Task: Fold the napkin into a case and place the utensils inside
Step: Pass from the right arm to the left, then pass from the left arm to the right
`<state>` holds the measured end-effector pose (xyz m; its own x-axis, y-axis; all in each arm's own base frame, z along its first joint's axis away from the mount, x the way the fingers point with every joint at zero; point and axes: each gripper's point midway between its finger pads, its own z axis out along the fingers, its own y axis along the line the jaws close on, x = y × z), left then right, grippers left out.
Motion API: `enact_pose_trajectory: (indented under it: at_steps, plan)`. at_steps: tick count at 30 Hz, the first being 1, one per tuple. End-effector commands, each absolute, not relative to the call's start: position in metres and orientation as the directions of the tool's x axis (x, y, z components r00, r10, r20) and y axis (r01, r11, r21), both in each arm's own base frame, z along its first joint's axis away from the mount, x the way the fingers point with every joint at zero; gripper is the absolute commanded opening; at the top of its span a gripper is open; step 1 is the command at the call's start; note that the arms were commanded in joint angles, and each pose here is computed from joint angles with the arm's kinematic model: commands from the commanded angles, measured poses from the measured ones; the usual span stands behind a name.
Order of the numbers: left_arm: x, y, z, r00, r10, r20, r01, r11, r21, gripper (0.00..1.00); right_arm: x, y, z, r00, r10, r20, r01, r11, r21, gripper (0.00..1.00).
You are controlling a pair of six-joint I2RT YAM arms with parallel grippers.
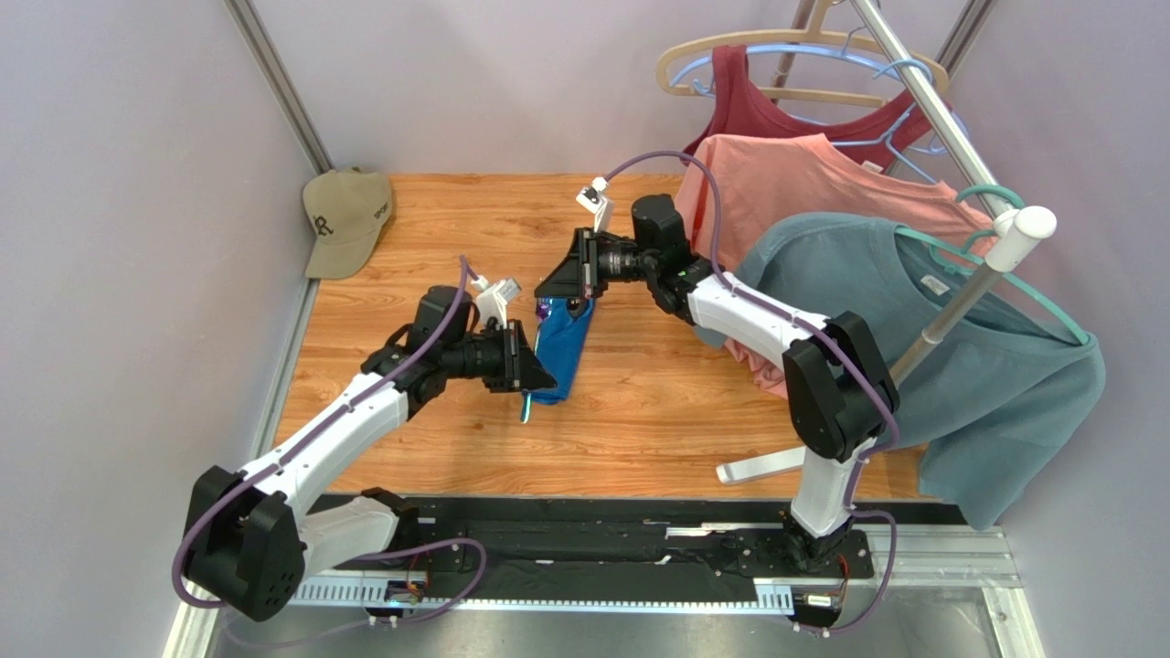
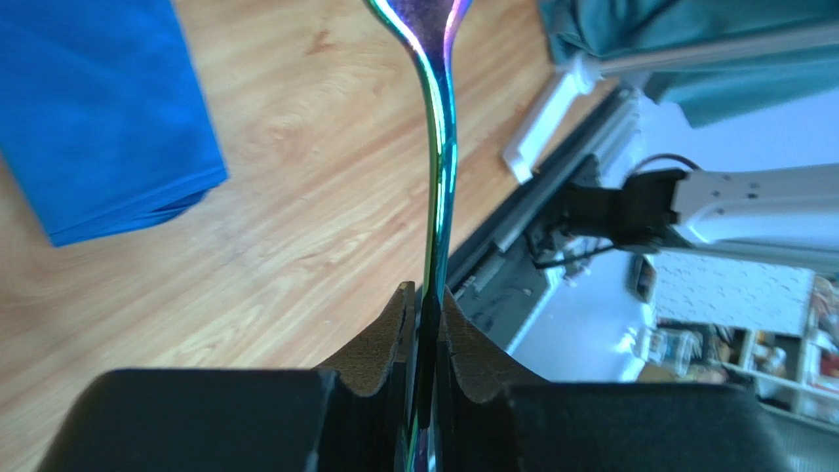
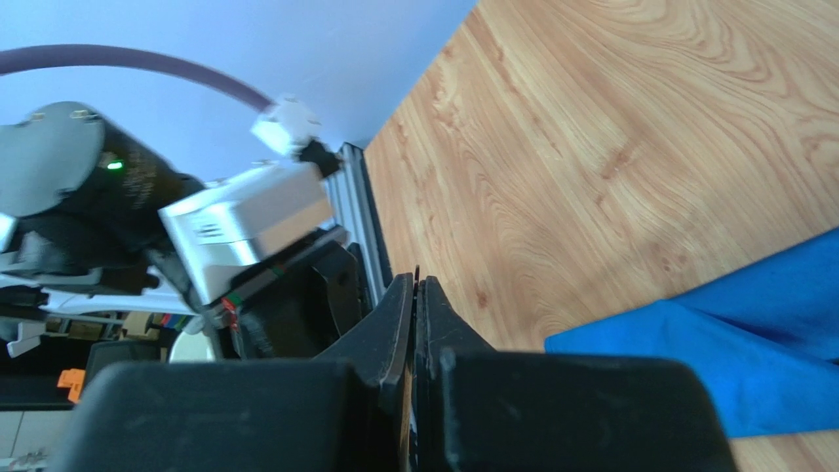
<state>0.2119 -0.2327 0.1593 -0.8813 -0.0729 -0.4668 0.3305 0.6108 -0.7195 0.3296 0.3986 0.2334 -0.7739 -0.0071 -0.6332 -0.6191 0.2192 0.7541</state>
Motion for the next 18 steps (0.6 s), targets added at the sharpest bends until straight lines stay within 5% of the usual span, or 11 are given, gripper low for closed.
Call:
enact_pose_trajectory:
  at_steps: [1,2,7,18]
  plan:
    - [0.203,-0.251,0.185,-0.882,-0.059,-0.468,0.389,0.471,-0.792,0.02,0.314,0.397,0.291,-0.678,0.066,-0.732,-0.728,0.076,0.681,0.00]
    - [0.207,-0.247,0.183,-0.873,-0.069,-0.483,0.388,0.503,-0.772,0.00,0.316,0.396,0.289,-0.677,0.061,-0.733,-0.728,0.091,0.680,0.00]
    - [0.207,-0.228,0.182,-0.839,-0.063,-0.540,0.399,0.603,-0.690,0.00,0.325,0.387,0.269,-0.699,0.003,-0.715,-0.690,0.260,0.675,0.36]
    - [0.201,-0.232,0.186,-0.846,-0.073,-0.528,0.403,0.560,-0.724,0.00,0.311,0.398,0.269,-0.712,0.000,-0.703,-0.695,0.143,0.704,0.28]
